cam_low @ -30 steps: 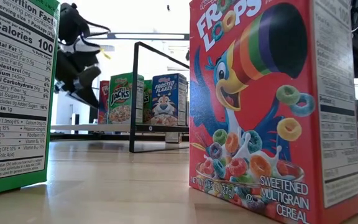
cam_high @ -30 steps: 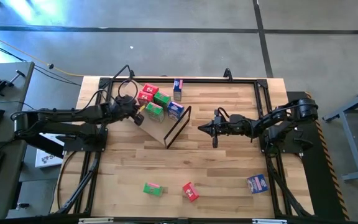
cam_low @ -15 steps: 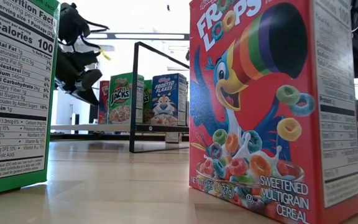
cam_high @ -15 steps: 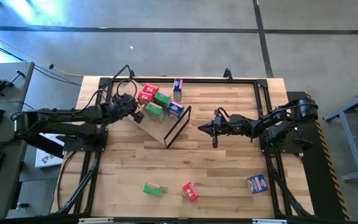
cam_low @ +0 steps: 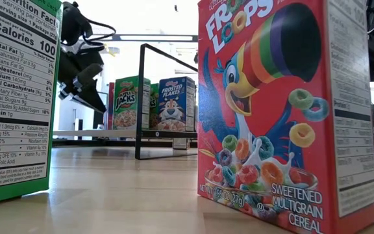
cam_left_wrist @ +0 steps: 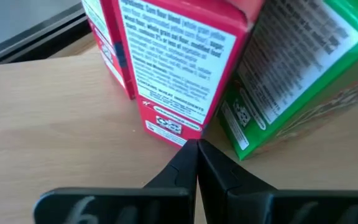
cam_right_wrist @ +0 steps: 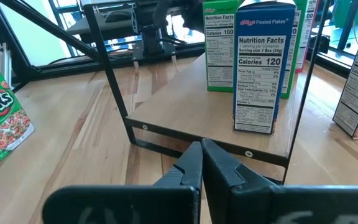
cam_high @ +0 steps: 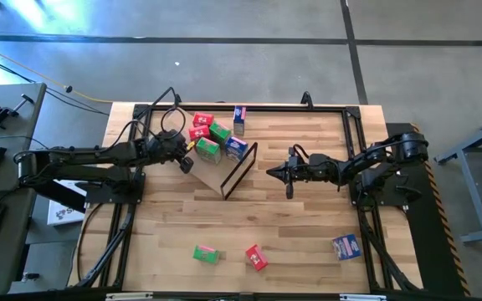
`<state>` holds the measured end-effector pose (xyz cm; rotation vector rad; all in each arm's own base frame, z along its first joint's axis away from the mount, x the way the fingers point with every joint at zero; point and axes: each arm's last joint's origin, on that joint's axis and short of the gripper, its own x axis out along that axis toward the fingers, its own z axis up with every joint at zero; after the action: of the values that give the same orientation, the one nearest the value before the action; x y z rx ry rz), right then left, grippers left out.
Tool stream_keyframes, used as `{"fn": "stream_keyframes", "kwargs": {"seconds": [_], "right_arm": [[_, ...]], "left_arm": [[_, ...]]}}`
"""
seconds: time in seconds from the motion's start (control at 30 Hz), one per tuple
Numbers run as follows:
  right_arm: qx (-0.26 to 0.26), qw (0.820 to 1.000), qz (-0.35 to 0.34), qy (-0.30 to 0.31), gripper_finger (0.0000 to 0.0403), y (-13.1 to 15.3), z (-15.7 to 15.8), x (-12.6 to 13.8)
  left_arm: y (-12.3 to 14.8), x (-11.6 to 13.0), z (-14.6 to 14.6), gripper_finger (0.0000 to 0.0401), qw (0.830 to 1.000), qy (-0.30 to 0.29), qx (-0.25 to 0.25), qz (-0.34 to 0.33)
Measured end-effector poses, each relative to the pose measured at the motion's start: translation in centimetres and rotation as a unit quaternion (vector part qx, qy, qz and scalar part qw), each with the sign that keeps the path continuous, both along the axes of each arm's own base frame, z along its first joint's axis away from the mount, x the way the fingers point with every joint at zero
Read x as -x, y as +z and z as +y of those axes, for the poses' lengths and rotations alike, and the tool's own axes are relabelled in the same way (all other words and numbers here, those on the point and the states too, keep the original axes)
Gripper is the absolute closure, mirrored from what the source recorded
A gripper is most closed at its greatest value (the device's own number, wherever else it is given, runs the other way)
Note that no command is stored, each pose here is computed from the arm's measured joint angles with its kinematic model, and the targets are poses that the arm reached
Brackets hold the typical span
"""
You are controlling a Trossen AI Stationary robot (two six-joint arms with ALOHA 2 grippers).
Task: Stack cereal on shelf
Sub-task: Adjust the cereals on the shelf
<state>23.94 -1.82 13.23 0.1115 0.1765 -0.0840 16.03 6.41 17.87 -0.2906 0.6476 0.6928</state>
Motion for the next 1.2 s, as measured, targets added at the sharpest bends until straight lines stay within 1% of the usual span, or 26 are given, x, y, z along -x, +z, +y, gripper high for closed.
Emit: {"fn": "stream_keyframes", "kwargs": {"seconds": [0.2,0.43,0.63,0.83,0.93,1.03,1.2], "right_arm": [[0.000,1.000,0.000,0.000,0.0403,0.0,0.0,0.0],[0.000,1.000,0.000,0.000,0.0403,0.0,0.0,0.0],[0.000,1.000,0.000,0.000,0.0403,0.0,0.0,0.0],[-0.001,1.000,0.000,0.000,0.0403,0.0,0.0,0.0],[0.000,1.000,0.000,0.000,0.0403,0.0,0.0,0.0],[0.000,1.000,0.000,0.000,0.0403,0.0,0.0,0.0],[0.000,1.000,0.000,0.000,0.0403,0.0,0.0,0.0]], "left_arm": [[0.1,-0.1,0.0,0.0401,1.000,-0.005,0.003,-0.006],[0.7,-0.6,0.1,0.0401,0.999,-0.013,-0.006,-0.049],[0.7,-0.4,0.4,0.0401,0.998,0.031,-0.038,-0.035],[1.0,-0.1,0.3,0.0401,0.998,0.036,-0.047,-0.031],[2.0,0.4,0.2,0.0401,0.997,0.036,-0.051,-0.040],[3.7,0.6,0.1,0.0401,0.995,0.027,-0.066,-0.072],[6.2,-0.5,0.2,0.0401,0.989,-0.025,-0.082,-0.122]]}}
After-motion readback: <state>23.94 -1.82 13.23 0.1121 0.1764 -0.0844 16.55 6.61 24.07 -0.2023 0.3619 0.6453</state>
